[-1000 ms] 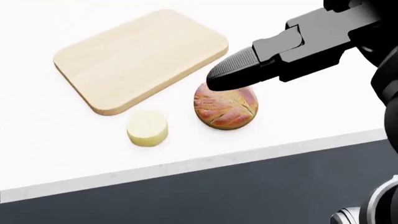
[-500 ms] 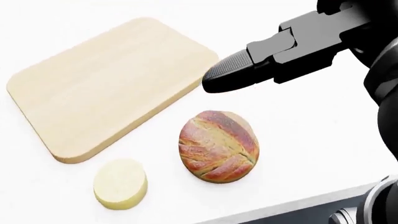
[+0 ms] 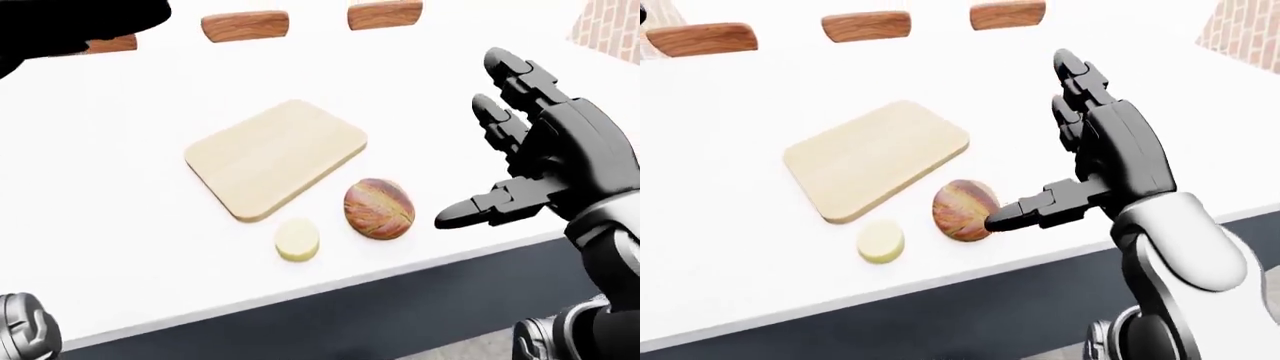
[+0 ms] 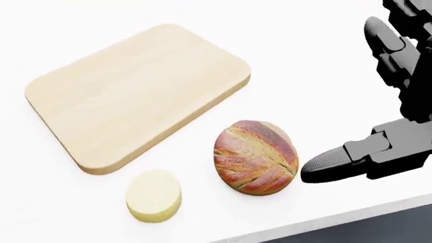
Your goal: Place the bread and cheese on the cutting board.
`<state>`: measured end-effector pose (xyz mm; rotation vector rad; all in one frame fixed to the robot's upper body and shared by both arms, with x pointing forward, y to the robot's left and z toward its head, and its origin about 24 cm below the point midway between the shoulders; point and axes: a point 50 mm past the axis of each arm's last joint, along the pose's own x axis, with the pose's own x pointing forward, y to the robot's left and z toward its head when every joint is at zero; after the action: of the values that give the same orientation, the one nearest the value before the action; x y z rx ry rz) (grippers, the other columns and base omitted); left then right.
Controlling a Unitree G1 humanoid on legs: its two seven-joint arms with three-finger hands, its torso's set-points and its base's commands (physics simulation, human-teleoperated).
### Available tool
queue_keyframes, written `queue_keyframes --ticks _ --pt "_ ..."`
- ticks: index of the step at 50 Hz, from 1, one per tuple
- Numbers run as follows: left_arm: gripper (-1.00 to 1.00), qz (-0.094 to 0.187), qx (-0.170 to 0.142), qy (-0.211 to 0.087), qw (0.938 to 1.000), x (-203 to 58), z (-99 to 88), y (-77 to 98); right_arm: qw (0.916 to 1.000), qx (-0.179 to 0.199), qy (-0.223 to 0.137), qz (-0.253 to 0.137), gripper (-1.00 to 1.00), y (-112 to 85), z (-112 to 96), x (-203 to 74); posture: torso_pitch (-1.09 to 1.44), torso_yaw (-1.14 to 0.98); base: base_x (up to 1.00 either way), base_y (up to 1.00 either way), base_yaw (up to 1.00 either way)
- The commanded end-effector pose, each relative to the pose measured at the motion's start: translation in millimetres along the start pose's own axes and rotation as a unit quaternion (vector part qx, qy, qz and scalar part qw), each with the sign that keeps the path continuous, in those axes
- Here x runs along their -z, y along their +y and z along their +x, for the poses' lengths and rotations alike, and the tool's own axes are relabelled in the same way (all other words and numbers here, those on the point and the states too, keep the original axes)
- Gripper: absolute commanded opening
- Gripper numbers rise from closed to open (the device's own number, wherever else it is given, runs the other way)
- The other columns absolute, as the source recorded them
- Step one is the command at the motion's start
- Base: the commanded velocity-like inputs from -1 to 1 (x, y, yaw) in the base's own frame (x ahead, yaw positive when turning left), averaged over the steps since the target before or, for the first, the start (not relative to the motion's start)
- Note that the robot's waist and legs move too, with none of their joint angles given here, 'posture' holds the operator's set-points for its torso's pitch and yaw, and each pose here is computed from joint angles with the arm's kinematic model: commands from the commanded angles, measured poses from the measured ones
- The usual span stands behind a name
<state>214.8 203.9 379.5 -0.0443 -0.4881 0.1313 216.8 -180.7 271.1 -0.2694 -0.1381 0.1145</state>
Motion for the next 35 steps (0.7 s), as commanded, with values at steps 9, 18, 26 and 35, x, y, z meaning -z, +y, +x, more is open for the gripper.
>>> queue_keyframes --ticks 9,18,26,35 --pt "1.0 -0.01 -0.008 -0.03 0.9995 -13.0 -1.2 2.6 0.9999 -0.005 -0.01 -0.012 1.0 9.5 -4.3 17.2 0.0 0.0 0.0 0.0 0.0" --pt "1.0 -0.007 -0.006 -0.028 0.9996 -10.1 -1.0 1.3 0.9991 -0.032 -0.013 -0.024 1.0 28.2 0.5 22.4 0.0 0.0 0.0 0.0 0.0" --pt "1.0 -0.005 -0.006 -0.027 0.9996 -8.4 -0.2 0.9 0.9978 -0.048 -0.004 -0.044 1.0 44.7 20.4 29.4 0.0 0.0 0.0 0.0 0.0" --pt "1.0 -0.002 -0.003 -0.027 0.9996 -6.2 0.0 -1.8 0.9967 -0.06 -0.002 -0.054 1.0 53.2 40.5 28.8 0.0 0.0 0.0 0.0 0.0"
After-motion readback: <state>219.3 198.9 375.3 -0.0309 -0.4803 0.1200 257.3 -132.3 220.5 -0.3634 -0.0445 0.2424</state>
